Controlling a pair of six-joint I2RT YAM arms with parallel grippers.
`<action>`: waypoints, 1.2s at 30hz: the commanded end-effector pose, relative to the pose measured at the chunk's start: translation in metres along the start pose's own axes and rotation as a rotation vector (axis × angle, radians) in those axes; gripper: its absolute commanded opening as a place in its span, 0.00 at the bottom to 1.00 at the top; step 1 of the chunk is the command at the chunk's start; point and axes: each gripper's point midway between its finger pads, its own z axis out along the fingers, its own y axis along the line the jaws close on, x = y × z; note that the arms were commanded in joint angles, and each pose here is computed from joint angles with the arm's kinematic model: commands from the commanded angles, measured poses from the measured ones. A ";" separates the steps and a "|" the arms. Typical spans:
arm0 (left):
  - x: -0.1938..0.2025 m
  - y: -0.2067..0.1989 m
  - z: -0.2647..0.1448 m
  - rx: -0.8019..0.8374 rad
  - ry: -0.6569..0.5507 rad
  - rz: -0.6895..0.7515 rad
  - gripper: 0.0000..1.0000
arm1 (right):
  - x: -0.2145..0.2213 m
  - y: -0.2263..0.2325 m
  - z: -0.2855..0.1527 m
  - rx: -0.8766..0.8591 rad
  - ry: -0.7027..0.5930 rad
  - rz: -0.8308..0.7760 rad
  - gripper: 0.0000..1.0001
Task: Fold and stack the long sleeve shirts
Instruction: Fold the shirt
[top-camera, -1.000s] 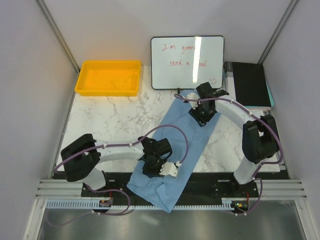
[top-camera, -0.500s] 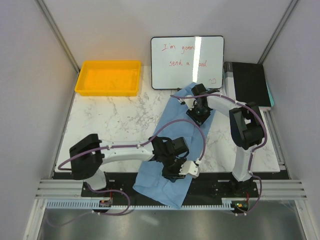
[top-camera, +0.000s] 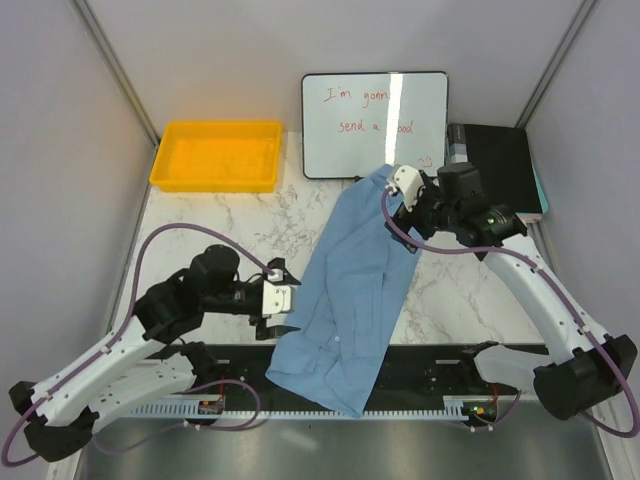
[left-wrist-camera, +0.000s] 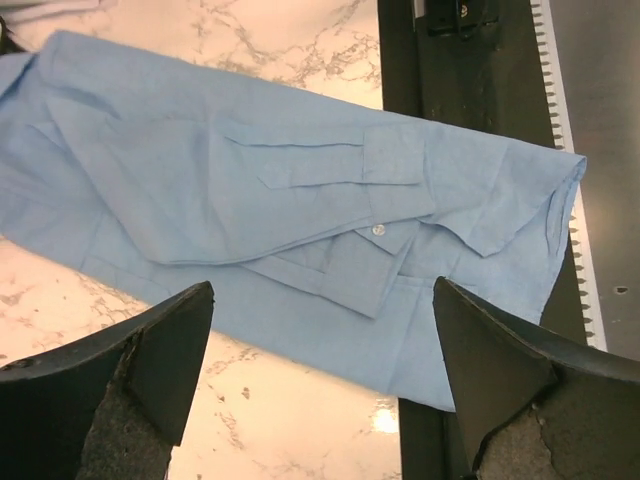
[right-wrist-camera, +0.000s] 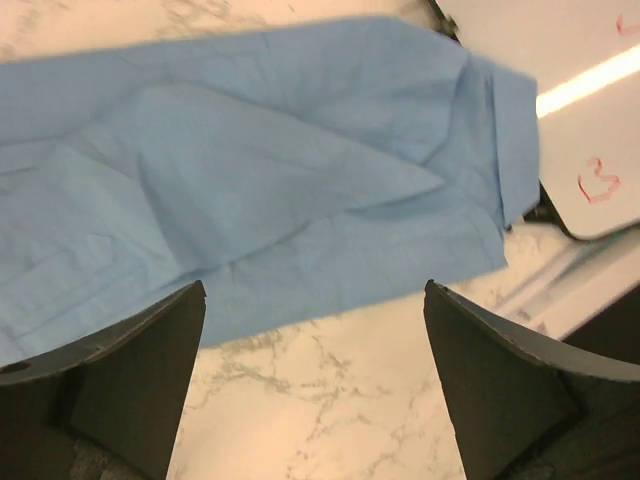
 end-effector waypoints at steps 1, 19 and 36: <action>0.023 -0.010 0.011 0.088 0.064 0.020 0.95 | -0.003 0.050 0.016 -0.253 -0.035 0.025 0.98; 0.055 -0.076 0.156 0.303 -0.019 0.439 0.59 | 0.127 0.057 0.110 -0.223 0.484 0.452 0.48; 0.088 -0.083 0.185 0.317 0.074 0.501 0.51 | 0.166 0.061 0.122 -0.216 0.609 0.437 0.44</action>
